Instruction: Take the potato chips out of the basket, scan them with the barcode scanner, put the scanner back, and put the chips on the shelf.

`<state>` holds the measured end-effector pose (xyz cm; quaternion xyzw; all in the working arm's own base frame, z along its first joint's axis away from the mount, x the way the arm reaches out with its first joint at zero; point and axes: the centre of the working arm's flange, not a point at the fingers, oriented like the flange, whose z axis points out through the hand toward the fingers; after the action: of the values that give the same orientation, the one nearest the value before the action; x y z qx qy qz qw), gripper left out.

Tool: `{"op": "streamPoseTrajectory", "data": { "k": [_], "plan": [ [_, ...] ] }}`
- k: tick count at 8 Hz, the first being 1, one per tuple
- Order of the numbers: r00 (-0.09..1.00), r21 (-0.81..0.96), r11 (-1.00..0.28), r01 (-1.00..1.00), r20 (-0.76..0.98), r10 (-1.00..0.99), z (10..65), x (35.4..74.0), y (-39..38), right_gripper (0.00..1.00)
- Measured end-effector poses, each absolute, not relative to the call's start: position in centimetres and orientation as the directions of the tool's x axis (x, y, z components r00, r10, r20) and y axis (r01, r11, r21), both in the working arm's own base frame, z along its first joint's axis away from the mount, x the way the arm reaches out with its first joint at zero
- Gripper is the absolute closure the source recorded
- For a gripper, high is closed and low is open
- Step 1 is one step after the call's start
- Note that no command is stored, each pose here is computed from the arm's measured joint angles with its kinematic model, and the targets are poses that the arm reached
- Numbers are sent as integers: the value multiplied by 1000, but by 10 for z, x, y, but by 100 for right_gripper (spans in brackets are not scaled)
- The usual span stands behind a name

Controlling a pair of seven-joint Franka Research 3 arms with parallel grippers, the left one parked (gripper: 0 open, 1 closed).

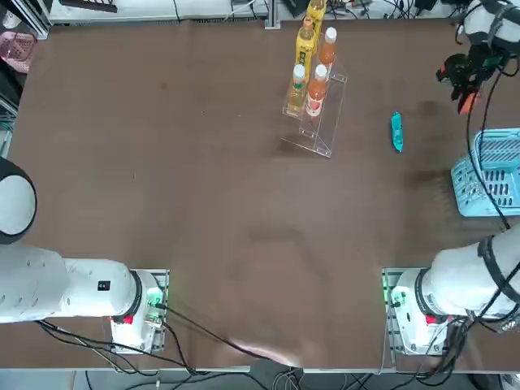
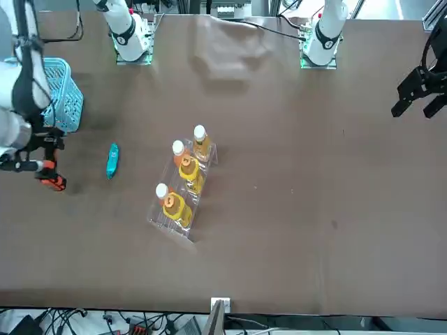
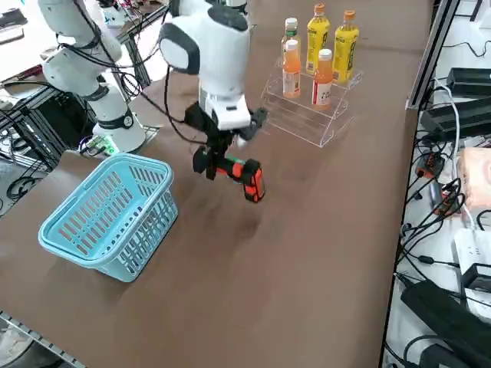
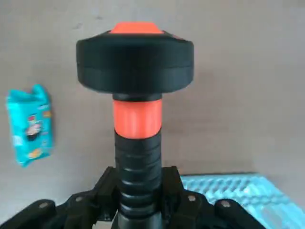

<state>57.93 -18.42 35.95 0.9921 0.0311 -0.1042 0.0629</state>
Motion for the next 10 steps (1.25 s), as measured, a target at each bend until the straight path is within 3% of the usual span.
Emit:
{"op": "streamPoseTrajectory", "data": {
  "k": [4,10],
  "plan": [
    [965,87,-985,149,-228,126,308,601,-278,59],
    [974,97,-985,143,-193,122,264,600,-311,59]
  ]
}}
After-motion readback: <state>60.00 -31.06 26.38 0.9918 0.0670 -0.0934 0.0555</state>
